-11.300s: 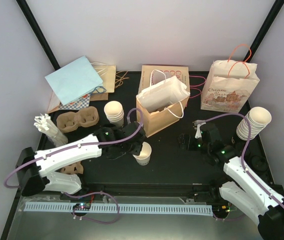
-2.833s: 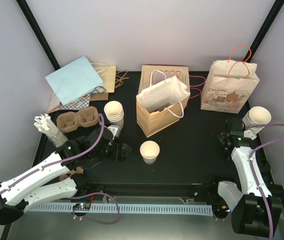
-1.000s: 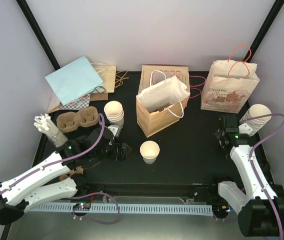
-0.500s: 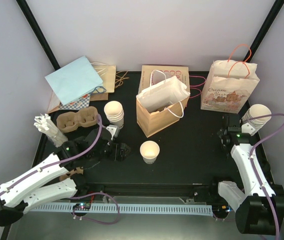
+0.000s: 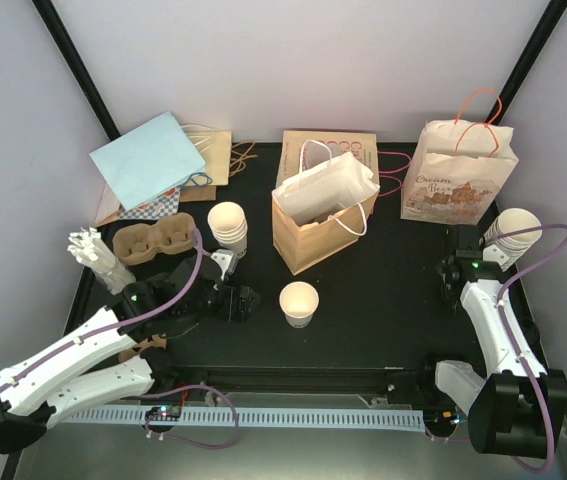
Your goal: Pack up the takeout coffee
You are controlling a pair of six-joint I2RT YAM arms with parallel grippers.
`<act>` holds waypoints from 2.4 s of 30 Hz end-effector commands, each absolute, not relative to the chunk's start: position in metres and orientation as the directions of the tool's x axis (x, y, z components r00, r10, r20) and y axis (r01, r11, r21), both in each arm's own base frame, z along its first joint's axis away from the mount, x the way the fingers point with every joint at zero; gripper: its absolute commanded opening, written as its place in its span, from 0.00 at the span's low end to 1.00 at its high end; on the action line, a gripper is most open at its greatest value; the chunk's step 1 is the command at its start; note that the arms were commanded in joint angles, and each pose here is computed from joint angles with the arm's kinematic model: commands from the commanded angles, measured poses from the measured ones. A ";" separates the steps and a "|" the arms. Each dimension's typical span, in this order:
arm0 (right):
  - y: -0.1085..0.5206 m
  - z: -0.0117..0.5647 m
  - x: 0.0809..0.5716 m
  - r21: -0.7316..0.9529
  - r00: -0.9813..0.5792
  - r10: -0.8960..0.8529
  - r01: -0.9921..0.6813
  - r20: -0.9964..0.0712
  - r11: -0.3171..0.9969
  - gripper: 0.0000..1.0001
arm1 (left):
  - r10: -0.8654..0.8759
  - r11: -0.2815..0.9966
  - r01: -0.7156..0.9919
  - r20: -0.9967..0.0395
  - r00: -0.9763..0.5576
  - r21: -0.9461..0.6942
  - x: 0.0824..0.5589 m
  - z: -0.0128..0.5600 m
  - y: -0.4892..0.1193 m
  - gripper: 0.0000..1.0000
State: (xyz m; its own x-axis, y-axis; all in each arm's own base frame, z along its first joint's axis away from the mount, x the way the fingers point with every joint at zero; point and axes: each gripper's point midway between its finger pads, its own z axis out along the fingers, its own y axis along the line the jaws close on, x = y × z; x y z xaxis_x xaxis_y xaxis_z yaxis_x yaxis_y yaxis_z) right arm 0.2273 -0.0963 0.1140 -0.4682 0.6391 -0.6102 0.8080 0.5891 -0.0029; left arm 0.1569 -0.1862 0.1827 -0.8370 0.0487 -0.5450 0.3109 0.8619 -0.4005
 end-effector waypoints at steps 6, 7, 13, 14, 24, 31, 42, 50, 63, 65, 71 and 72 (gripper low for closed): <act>-0.100 0.145 0.223 0.033 -0.422 0.634 0.816 -0.648 0.577 0.91 | 0.055 0.857 0.330 -0.567 -0.822 -0.395 0.159 0.187 -0.185 0.94; -0.098 0.147 0.223 0.049 -0.418 0.637 0.811 -0.648 0.583 0.91 | 0.055 0.856 0.331 -0.568 -0.821 -0.396 0.159 0.187 -0.186 0.94; -0.088 0.157 0.222 0.091 -0.424 0.641 0.786 -0.639 0.611 0.91 | 0.056 0.853 0.337 -0.572 -0.819 -0.399 0.160 0.190 -0.187 0.94; -0.086 0.160 0.223 0.093 -0.427 0.637 0.781 -0.642 0.618 0.91 | 0.056 0.853 0.336 -0.571 -0.819 -0.399 0.160 0.189 -0.187 0.94; -0.049 0.164 0.221 0.099 -0.501 0.593 0.705 -0.631 0.702 0.88 | 0.057 0.851 0.341 -0.575 -0.816 -0.399 0.161 0.191 -0.188 0.94; -0.025 0.148 0.220 0.111 -0.549 0.572 0.655 -0.609 0.747 0.82 | 0.063 0.850 0.346 -0.575 -0.816 -0.397 0.161 0.192 -0.189 0.94; -0.031 0.132 0.224 0.065 -0.548 0.560 0.676 -0.621 0.734 0.30 | 0.064 0.852 0.345 -0.574 -0.816 -0.395 0.160 0.190 -0.188 0.94; -0.055 0.129 0.230 0.000 -0.527 0.564 0.731 -0.636 0.683 0.37 | 0.065 0.854 0.346 -0.579 -0.813 -0.389 0.161 0.188 -0.187 0.94; -0.081 0.121 0.245 -0.012 -0.510 0.593 0.764 -0.623 0.645 0.37 | 0.082 0.853 0.359 -0.582 -0.809 -0.379 0.165 0.187 -0.191 0.94; -0.082 0.119 0.248 -0.016 -0.514 0.596 0.765 -0.618 0.643 0.37 | 0.084 0.854 0.359 -0.581 -0.810 -0.377 0.165 0.186 -0.191 0.94; -0.087 0.112 0.253 -0.037 -0.521 0.597 0.772 -0.610 0.635 0.37 | 0.086 0.856 0.358 -0.578 -0.811 -0.374 0.167 0.184 -0.192 0.94; -0.089 0.111 0.254 -0.043 -0.522 0.595 0.773 -0.611 0.633 0.37 | 0.085 0.856 0.356 -0.577 -0.812 -0.375 0.167 0.184 -0.191 0.94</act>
